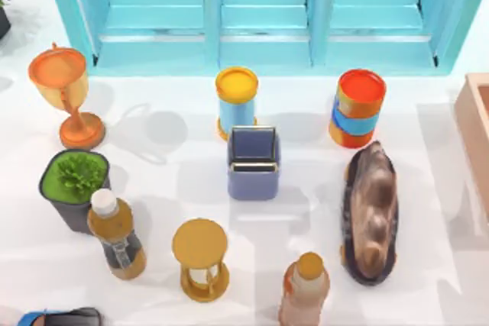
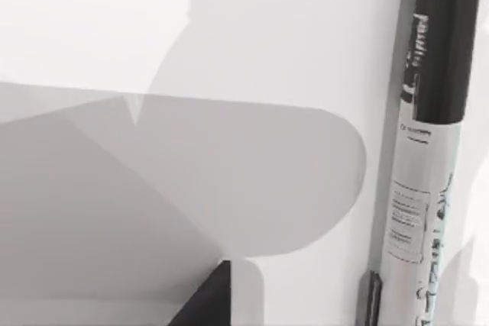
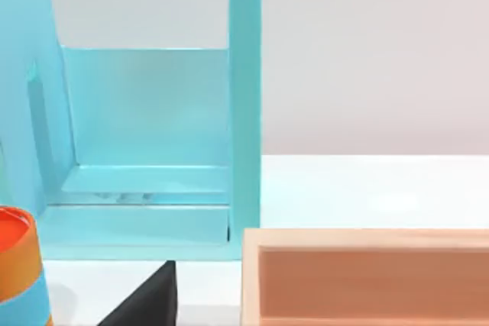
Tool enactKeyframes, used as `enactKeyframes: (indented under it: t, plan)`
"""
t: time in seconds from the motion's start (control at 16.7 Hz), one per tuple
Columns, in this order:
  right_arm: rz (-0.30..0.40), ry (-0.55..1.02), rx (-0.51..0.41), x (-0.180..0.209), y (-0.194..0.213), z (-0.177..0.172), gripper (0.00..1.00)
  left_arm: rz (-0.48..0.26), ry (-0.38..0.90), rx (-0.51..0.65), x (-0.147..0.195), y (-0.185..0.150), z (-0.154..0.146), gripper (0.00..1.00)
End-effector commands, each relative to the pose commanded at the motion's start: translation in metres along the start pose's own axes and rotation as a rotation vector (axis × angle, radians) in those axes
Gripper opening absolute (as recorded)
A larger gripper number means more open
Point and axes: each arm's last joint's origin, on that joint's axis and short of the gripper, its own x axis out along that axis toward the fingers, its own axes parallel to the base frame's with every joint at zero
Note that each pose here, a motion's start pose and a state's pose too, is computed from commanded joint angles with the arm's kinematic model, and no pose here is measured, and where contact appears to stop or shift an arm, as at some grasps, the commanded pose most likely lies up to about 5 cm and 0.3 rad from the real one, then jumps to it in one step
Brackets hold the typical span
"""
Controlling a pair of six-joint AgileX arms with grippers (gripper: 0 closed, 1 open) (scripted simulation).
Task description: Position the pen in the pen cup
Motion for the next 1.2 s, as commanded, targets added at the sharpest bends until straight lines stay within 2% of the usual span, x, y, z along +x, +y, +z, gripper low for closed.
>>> enactKeyframes:
  t: [0.3,1.08,1.2]
  plan:
    - [0.0,0.0,0.0,0.0,0.0,0.0,1.0,0.002,0.003,-0.003,0.0066,0.0004,-0.0011,1.0]
    - [0.0,0.0,0.0,0.0,0.0,0.0,1.0,0.002,0.003,-0.003,0.0066,0.0004,-0.0011,0.02]
    - [0.0,0.0,0.0,0.0,0.0,0.0,1.0,0.002,0.003,-0.003,0.0066,0.0004,-0.0011,0.0]
